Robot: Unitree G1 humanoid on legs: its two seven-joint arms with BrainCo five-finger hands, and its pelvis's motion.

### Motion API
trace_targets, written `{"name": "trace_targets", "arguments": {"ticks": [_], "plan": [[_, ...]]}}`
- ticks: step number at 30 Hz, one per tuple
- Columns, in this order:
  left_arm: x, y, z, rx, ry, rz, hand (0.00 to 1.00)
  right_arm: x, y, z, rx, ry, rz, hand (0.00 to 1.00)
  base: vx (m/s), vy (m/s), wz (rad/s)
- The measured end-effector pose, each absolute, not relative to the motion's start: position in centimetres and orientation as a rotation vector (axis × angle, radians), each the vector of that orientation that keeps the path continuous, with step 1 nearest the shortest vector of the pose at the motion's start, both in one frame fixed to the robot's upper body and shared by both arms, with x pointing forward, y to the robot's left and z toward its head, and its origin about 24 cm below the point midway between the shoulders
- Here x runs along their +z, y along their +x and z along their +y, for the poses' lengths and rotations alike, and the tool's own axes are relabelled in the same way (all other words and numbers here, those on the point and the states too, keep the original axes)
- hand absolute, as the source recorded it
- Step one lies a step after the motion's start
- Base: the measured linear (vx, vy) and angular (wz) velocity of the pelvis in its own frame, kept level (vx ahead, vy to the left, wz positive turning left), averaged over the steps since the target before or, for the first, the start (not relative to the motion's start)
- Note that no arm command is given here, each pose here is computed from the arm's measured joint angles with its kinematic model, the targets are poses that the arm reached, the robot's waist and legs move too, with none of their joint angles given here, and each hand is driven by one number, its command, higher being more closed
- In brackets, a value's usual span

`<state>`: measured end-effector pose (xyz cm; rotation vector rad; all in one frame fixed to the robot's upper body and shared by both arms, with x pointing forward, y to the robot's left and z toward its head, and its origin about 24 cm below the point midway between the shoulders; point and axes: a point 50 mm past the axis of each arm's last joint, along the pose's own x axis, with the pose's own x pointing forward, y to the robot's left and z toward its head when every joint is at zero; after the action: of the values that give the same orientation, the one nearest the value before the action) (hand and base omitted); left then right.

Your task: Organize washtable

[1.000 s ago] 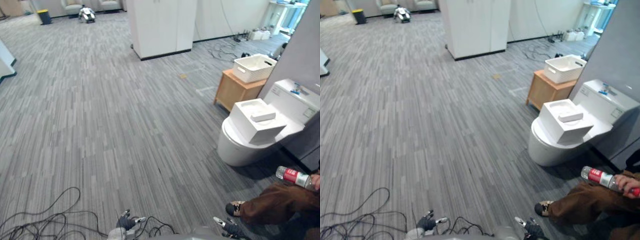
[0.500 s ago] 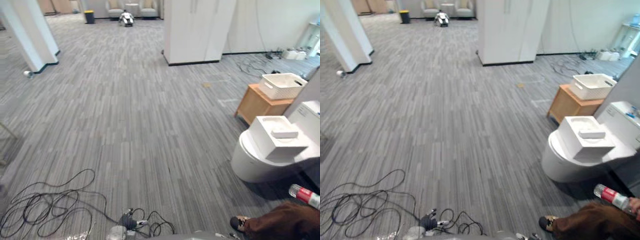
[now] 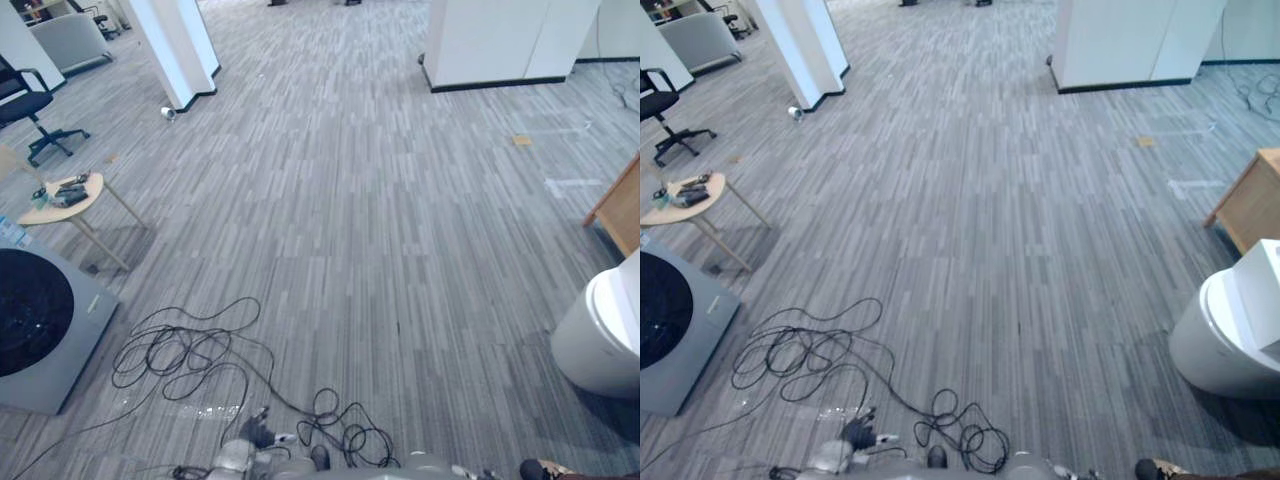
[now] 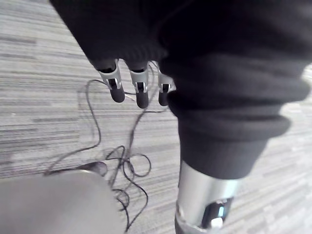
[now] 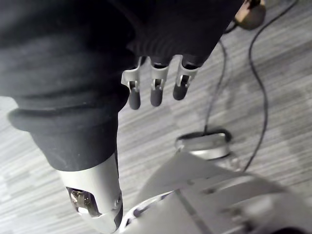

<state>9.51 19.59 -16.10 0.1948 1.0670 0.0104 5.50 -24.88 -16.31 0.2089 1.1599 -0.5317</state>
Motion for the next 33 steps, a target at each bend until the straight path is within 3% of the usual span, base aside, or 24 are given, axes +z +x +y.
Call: {"name": "trace_targets", "arguments": {"ticks": [2,7,15,20,27,33], "plan": [[-16.5,7.2,21.0,0.069,0.206,1.143,0.0,-16.9,4.3,-22.9,-0.49,0.195,1.214,0.0,0.02,-0.004,-0.09],[-16.5,7.2,20.9,0.068,0.206,1.142,0.0,-16.9,4.4,-22.9,-0.483,0.188,1.214,0.0,0.0,-0.001,-0.05],[-16.1,8.4,21.4,0.079,0.236,1.091,0.0,-15.7,8.4,-21.9,-0.291,0.006,1.062,0.0,0.0,-0.048,-0.22],[-13.9,12.3,21.5,0.075,0.304,0.877,0.0,-12.5,12.5,-20.5,-0.116,-0.17,0.795,0.0,-0.02,-0.093,0.05],[-10.0,16.2,21.3,0.153,0.359,0.587,0.0,-12.4,12.3,-21.0,-0.049,-0.29,0.804,0.0,0.02,-0.174,0.32],[-9.3,15.3,21.5,0.223,0.303,0.549,0.0,-11.9,13.5,-22.1,-0.006,-0.381,0.785,0.0,0.15,-0.09,-0.25]]}}
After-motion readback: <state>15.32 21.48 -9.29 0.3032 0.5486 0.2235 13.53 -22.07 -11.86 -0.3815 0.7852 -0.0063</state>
